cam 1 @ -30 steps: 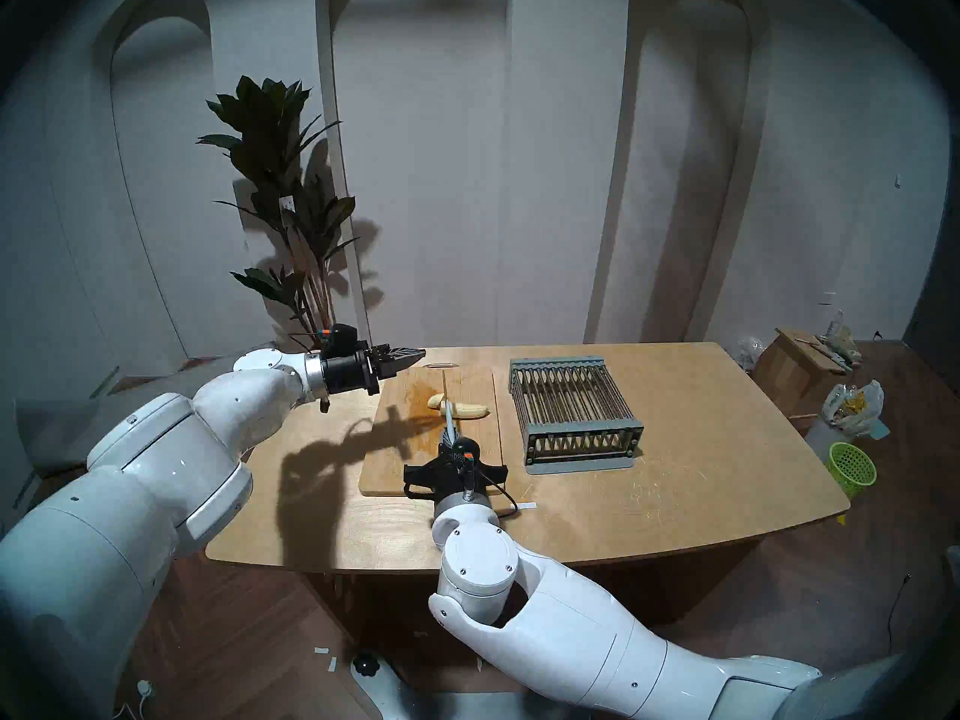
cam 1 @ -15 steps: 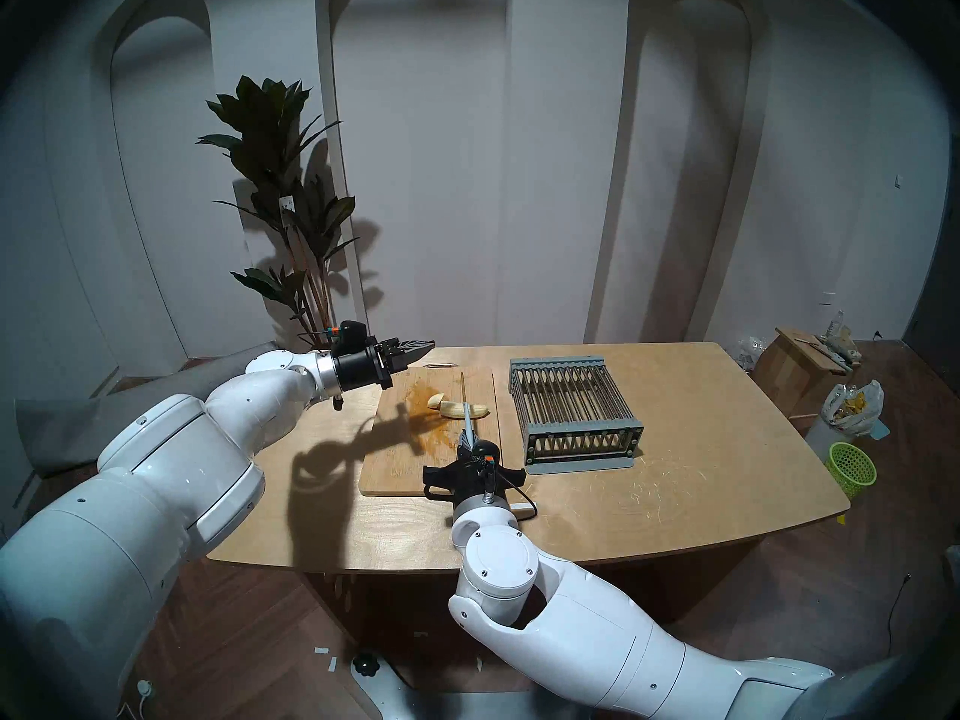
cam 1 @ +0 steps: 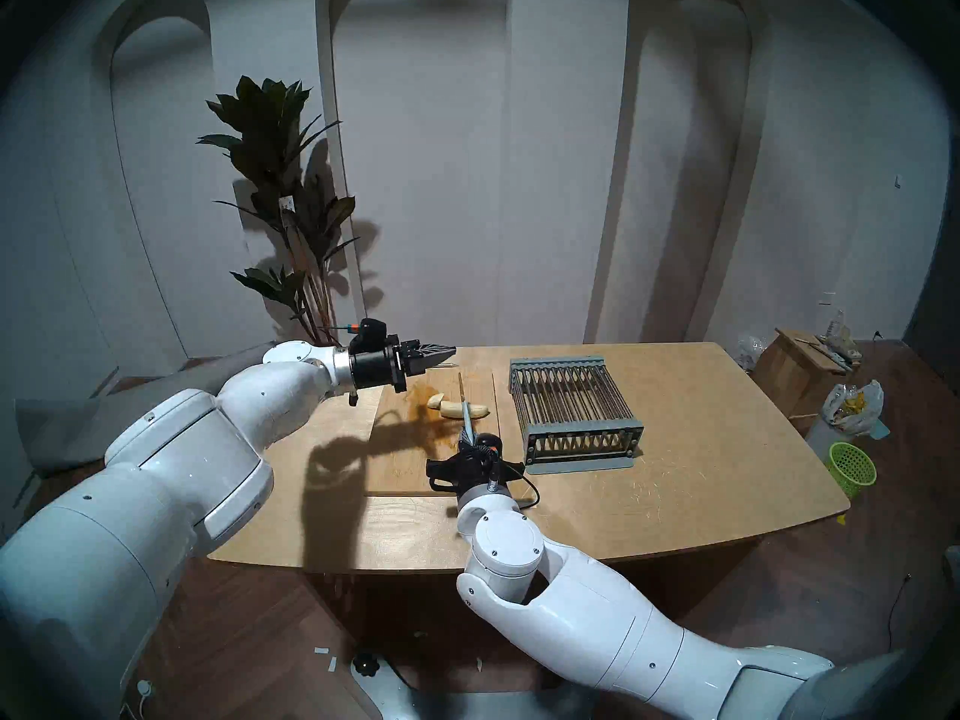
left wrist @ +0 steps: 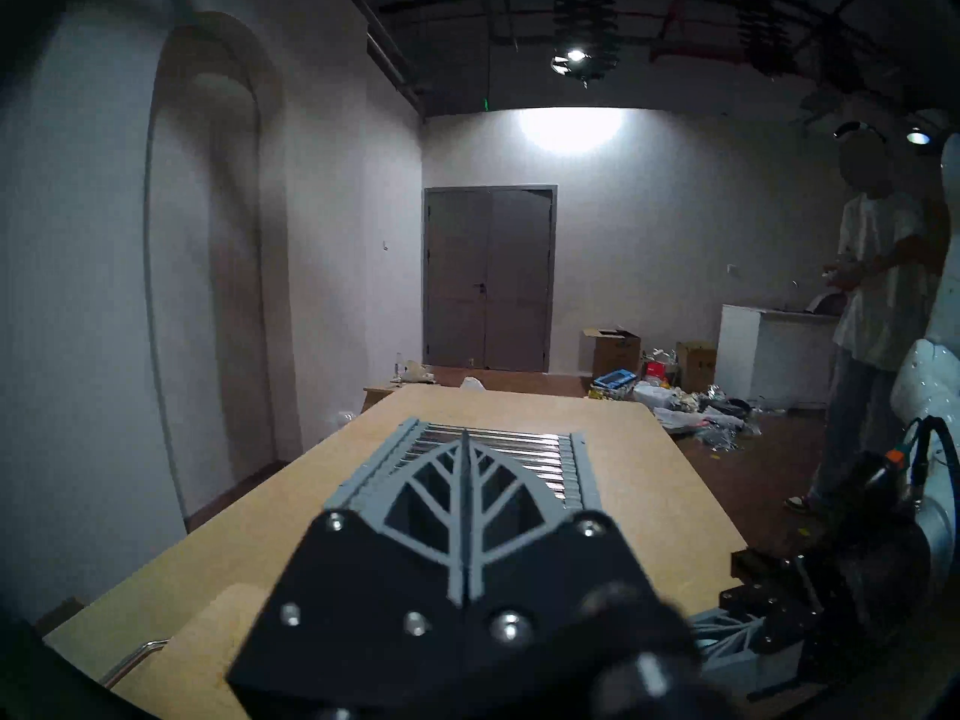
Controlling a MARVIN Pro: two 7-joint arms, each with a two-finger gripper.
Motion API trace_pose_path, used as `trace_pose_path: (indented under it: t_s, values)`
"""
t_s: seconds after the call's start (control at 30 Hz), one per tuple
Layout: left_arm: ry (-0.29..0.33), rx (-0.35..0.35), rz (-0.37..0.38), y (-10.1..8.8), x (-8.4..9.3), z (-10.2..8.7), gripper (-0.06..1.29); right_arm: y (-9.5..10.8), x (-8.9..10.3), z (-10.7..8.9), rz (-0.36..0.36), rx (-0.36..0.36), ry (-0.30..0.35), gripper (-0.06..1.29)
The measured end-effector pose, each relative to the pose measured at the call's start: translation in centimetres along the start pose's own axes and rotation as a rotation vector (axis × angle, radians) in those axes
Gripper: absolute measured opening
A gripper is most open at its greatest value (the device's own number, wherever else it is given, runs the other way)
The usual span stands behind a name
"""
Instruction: Cut the banana into four pieces on the cutting board
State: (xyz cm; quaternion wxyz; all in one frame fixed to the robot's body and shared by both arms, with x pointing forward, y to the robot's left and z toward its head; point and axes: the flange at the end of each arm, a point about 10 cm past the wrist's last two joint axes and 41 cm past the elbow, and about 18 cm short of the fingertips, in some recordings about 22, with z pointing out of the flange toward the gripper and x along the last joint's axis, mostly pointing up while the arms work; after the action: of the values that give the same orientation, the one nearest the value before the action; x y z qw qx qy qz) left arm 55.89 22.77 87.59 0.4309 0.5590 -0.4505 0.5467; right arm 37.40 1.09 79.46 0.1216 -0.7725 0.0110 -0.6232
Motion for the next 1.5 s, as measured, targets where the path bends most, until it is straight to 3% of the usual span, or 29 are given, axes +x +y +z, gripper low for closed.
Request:
trace_pose_path:
  t_s: [0.07, 0.23, 0.57, 0.93, 1.5]
  values:
    - [-0.059, -0.005, 0.055, 0.0, -0.5, 0.6, -0.03, 0.0, -0.1, 0.2, 0.004, 0.009, -0.008, -0.03]
    - [-0.125, -0.002, 0.144, 0.0, -1.1, 1.6, -0.03, 0.0, -0.1, 0.5, 0.011, 0.022, -0.014, -0.03]
    - [-0.189, -0.02, 0.282, 0.2, -1.7, 3.9, -0.03, -0.3, -0.1, 0.8, 0.028, 0.048, -0.029, -0.03]
    - [-0.217, -0.037, 0.329, 0.5, -2.2, 4.8, -0.03, -0.5, -0.3, 0.8, 0.033, 0.057, -0.036, -0.03]
    - [-0.249, -0.041, 0.33, 1.4, -4.4, 4.0, -0.03, -0.9, -0.1, 0.3, 0.034, 0.055, -0.027, -0.03]
